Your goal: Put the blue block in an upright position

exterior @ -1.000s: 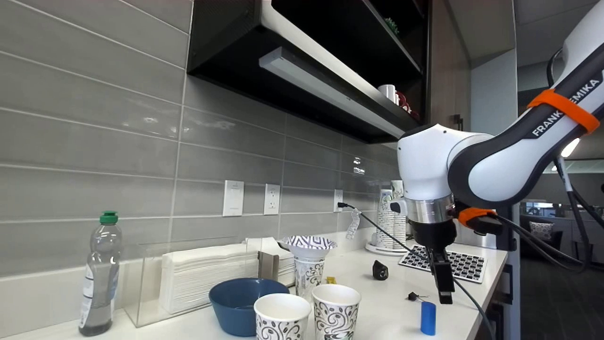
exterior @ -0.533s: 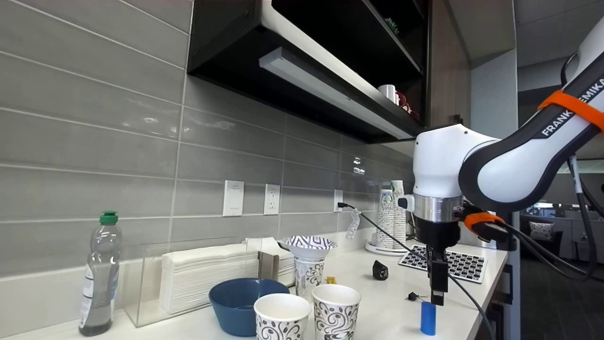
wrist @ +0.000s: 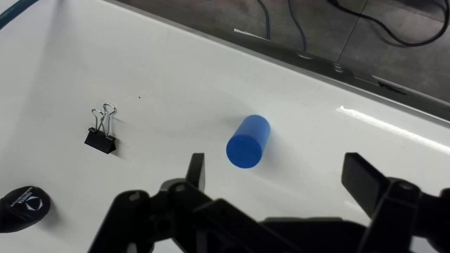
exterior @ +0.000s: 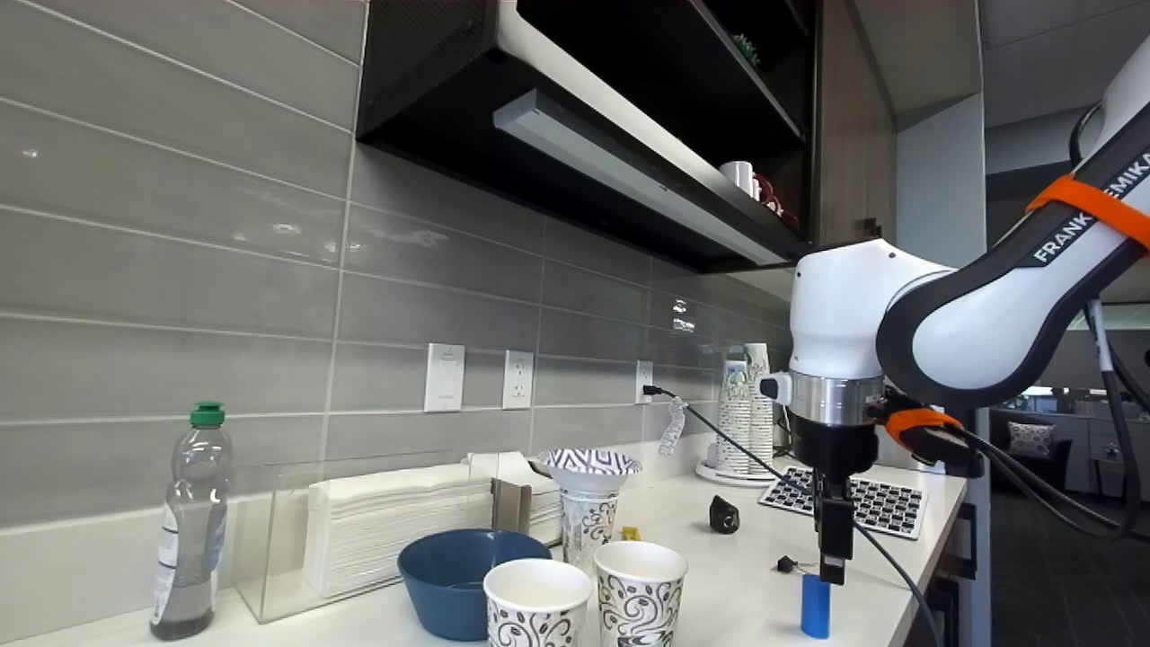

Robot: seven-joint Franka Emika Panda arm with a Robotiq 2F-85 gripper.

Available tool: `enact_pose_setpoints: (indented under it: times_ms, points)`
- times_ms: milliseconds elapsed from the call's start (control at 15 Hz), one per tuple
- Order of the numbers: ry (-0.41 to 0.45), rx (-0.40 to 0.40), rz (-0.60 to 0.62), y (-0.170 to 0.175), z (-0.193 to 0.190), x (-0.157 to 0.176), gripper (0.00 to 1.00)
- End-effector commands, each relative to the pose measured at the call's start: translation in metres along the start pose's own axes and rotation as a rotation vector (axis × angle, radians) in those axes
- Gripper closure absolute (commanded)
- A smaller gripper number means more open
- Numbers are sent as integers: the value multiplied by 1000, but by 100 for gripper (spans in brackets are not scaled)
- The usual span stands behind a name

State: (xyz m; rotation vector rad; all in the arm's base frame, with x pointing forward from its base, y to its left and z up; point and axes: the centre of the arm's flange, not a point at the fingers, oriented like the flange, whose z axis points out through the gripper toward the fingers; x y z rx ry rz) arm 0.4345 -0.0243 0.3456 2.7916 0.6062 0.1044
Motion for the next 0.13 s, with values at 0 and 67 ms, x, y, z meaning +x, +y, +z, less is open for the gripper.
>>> enact_pose_setpoints:
  times_ms: [0, 67]
  points:
    - [0, 0, 0, 0, 0, 0, 0]
    - [0, 0, 0, 0, 0, 0, 0]
